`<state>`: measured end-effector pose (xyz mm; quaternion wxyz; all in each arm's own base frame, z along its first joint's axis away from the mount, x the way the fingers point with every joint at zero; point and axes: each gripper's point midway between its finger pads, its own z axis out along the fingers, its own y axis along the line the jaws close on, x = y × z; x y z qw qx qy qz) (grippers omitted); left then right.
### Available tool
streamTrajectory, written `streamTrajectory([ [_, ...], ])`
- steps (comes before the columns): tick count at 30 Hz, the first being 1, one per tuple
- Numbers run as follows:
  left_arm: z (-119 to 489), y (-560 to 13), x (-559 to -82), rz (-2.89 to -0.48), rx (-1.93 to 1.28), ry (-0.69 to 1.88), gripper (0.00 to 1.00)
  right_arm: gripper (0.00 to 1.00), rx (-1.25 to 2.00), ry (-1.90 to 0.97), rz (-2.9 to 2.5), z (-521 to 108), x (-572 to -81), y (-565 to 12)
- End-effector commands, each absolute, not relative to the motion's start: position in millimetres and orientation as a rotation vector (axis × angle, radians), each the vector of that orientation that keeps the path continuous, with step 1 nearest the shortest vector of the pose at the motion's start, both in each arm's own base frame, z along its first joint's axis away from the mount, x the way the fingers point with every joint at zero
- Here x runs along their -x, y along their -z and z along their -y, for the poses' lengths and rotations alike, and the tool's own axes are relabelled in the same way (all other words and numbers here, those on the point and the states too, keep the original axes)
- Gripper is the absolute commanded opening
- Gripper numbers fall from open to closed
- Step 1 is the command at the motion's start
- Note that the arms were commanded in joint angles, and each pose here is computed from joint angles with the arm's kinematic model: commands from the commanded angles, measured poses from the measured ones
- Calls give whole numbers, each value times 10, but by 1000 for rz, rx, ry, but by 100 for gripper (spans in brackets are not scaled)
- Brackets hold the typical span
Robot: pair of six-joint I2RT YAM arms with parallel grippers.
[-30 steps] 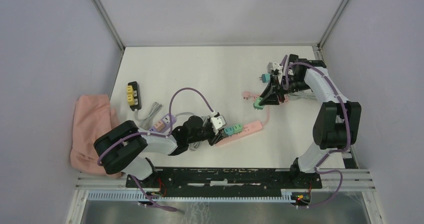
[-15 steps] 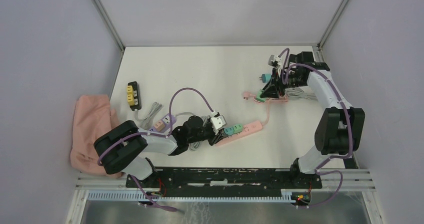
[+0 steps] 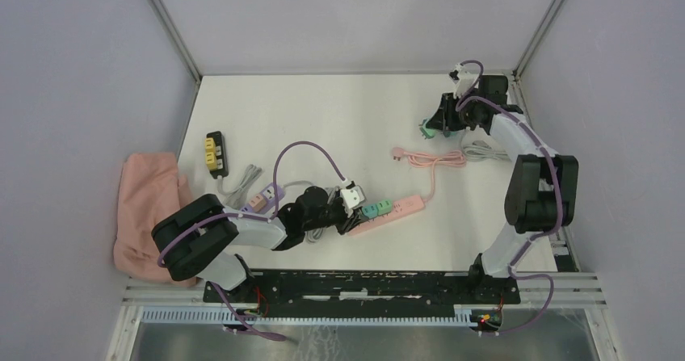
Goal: Pull the plug off the socket
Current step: Place the plug at the center of the board.
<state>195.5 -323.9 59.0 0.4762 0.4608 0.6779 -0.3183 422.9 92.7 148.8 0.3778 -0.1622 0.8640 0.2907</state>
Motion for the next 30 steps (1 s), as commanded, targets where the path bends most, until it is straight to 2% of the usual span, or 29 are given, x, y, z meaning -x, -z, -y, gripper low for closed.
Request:
streamTrajectory([
  [1, 3063, -250, -1914, -1754, -1213, 696, 3, 9, 118, -636, -2264, -706, -4762, -1306],
  [4, 3062, -245, -1911, -1755, -1214, 697, 3, 19, 96, -636, -2312, -689, -4820, -1124],
  [8, 3061, -240, -1912, -1756, -1215, 697, 3, 41, 79, -576, -2334, -598, -4873, -983],
  [14, 3073, -233, -1911, -1759, -1220, 700, 3, 66, 73, -554, -2362, -531, -4942, -864],
  [17, 3066, -239, -1914, -1759, -1216, 697, 3, 69, 100, -514, -2354, -449, -4937, -944],
  [21, 3067, -238, -1919, -1758, -1215, 696, 3, 69, 196, -449, -2271, -310, -4852, -1350],
  [26, 3076, -235, -1913, -1758, -1220, 700, 3, 68, 577, -685, -2079, -716, -4300, -1912],
  [30, 3075, -234, -1912, -1758, -1220, 700, 3, 67, 805, -891, -1871, -1064, -3776, -2097],
])
